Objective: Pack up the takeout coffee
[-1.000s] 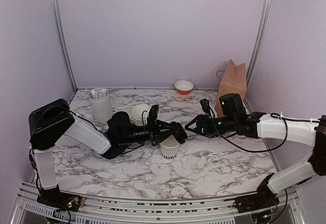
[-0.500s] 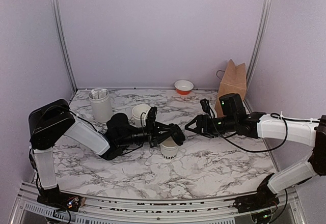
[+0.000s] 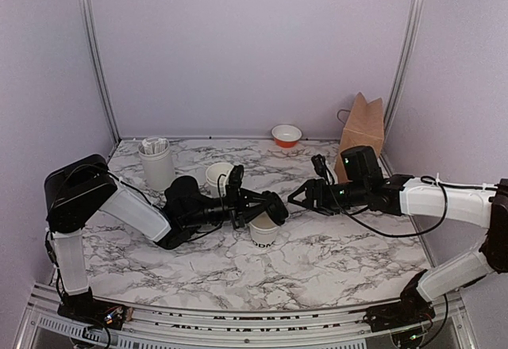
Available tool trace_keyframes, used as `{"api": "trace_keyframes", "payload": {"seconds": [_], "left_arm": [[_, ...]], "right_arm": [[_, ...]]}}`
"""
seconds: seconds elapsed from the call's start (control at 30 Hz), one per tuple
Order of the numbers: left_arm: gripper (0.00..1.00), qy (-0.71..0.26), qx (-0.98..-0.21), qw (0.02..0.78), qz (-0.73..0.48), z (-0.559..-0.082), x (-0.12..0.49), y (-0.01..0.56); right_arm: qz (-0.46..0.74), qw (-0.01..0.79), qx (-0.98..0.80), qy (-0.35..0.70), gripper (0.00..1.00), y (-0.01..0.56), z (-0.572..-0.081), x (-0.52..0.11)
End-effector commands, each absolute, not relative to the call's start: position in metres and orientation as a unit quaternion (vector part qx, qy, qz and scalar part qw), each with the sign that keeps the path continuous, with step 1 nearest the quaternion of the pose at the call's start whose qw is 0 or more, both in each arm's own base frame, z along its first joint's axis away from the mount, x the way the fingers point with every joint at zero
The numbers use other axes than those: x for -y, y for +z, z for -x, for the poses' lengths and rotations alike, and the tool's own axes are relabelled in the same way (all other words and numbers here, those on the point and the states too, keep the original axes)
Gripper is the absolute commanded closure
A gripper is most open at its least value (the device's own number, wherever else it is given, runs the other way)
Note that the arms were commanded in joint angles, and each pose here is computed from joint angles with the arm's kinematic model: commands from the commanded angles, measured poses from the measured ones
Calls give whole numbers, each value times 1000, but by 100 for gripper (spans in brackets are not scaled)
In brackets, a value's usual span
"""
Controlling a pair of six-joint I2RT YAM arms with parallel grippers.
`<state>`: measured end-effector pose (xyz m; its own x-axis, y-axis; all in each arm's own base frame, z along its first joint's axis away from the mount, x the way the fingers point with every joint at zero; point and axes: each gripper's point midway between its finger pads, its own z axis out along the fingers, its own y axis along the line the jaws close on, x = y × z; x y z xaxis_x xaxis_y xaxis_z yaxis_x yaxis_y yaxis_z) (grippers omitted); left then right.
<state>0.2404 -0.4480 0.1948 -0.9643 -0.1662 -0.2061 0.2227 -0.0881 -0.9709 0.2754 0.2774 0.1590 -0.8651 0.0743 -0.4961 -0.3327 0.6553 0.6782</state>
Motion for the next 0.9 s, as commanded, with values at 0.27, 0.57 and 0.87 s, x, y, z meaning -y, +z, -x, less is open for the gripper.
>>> {"api": "trace_keyframes", "payload": {"seconds": [0.27,0.57,0.87], "left_arm": [[100,-748,-649,138,-32,-240,441,200],[100,-748,-649,136,-28,-241,440,197],[100,-749,-649,133,-25,-241,440,195]], "right_arm": [[78,256,-874,407,36,163,-281,-281],[84,258,-875,401,35,164,-281,-284],[89,261,-875,397,35,166,-282,-286]]}}
